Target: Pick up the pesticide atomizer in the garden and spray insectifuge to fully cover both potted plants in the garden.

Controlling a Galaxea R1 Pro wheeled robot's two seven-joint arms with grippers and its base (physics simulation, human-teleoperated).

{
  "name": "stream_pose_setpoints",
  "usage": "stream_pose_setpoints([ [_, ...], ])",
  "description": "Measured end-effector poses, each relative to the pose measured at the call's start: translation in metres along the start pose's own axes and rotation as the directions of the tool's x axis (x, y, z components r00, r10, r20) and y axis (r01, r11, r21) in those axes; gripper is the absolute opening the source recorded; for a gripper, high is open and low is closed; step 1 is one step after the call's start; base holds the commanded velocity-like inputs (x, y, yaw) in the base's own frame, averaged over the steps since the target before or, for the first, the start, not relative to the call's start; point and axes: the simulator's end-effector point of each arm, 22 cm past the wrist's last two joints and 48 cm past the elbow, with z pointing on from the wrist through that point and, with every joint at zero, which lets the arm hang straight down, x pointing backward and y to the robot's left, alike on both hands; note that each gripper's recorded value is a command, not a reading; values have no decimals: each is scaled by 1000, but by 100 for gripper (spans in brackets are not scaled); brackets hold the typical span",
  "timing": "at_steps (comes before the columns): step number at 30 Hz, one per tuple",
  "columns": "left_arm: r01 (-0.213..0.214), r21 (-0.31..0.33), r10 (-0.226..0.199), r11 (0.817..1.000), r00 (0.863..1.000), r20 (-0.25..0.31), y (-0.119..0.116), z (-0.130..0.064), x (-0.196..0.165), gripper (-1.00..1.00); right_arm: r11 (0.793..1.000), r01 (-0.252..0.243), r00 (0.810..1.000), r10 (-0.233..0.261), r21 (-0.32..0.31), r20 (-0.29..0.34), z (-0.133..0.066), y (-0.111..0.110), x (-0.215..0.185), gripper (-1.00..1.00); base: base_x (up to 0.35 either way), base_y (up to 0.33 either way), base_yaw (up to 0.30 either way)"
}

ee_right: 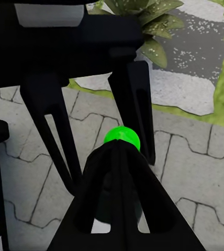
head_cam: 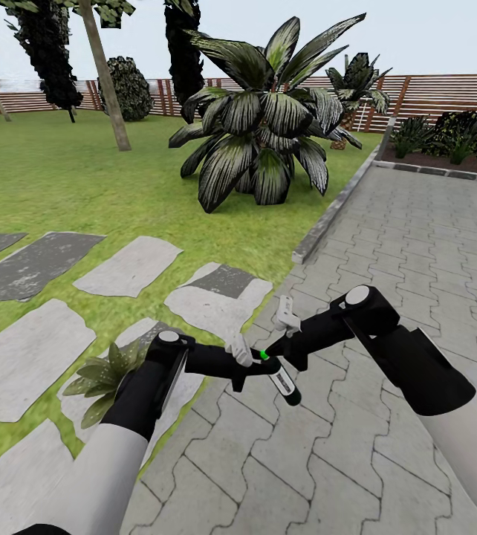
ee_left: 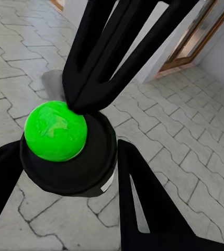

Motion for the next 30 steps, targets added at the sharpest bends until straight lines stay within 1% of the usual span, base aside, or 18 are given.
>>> stream_pose_setpoints([
  [5,2,3,-2,1000,1000,5,-1,0,-1,-100,1000,1,1000,-1,4,-3,0,-1,0,-100,0,0,0],
  [8,2,4,-2,1000,1000,6,-1,0,-1,-100,1000,5,1000,-4,25,-18,0,-5,3,-100,0,0,0],
  [12,2,4,-2,1000,1000,5,-1,0,-1,-100,999,6,1000,-5,32,-22,1,-7,3,-100,0,0,0],
  [30,6,0,-6,1000,1000,1,1,1,1,-100,999,9,1000,-9,34,-22,0,-7,2,-100,0,0,0],
])
